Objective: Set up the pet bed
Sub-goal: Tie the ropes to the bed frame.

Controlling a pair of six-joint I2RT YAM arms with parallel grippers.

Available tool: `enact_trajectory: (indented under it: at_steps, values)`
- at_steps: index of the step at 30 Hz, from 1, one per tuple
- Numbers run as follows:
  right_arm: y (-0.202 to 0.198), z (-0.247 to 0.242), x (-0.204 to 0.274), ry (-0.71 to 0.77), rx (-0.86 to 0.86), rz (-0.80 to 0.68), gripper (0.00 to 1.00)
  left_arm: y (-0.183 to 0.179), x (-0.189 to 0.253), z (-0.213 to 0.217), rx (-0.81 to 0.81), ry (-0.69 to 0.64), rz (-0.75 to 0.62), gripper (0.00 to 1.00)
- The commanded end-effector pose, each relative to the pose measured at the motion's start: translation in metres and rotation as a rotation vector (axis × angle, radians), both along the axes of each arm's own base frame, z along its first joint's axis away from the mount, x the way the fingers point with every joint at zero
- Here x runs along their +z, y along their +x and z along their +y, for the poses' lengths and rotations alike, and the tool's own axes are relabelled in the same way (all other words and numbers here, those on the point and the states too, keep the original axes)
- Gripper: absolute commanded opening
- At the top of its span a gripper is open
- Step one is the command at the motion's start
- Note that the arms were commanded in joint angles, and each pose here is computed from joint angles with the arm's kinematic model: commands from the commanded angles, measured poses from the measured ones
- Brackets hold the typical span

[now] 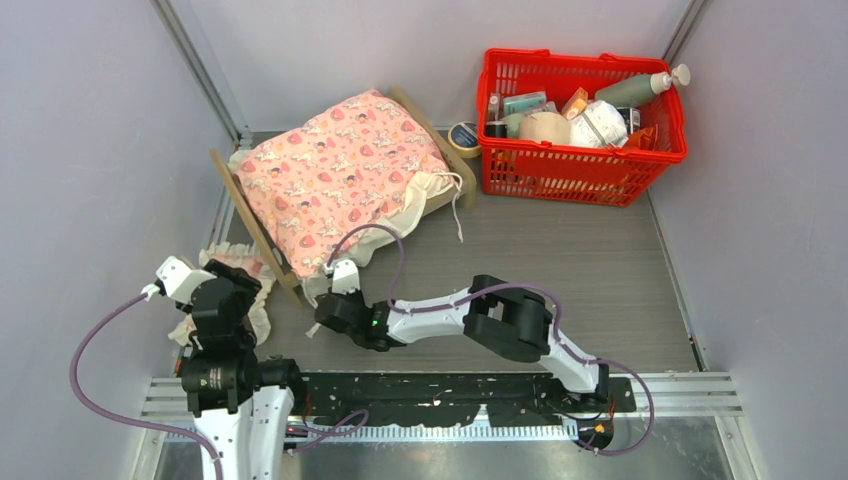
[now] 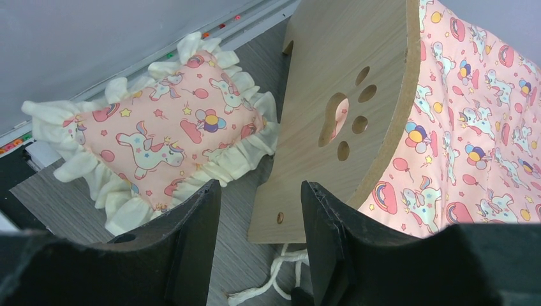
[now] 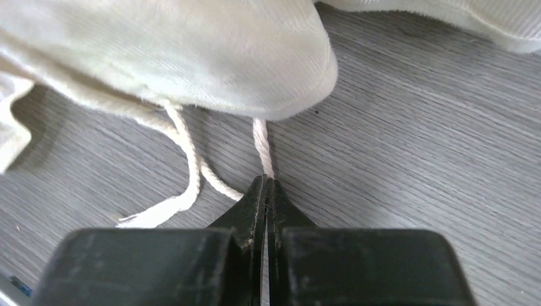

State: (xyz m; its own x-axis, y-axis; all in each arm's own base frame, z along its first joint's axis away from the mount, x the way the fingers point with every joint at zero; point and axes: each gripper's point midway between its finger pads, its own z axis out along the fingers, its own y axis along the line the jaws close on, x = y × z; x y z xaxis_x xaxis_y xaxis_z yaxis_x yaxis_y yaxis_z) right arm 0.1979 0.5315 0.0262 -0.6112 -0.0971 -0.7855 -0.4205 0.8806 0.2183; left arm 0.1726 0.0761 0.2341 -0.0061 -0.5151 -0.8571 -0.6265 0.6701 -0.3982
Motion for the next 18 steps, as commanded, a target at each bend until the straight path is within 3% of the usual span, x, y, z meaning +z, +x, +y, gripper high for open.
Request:
enact_trajectory:
  at_steps: [1, 7, 18]
  values:
    - [0.0, 0.021, 0.062, 0.149, 0.141, -0.215, 0.05, 0.002, 0.005, 0.003, 0.011, 0.017, -0.024, 0.53]
    - [-0.024, 0.027, 0.091, 0.283, 0.249, -0.341, 0.05, 0.01, -0.01, 0.004, 0.008, 0.013, 0.008, 0.53]
    - [-0.032, 0.03, 0.116, 0.299, 0.284, -0.485, 0.05, 0.018, -0.024, -0.007, -0.069, 0.002, 0.047, 0.53]
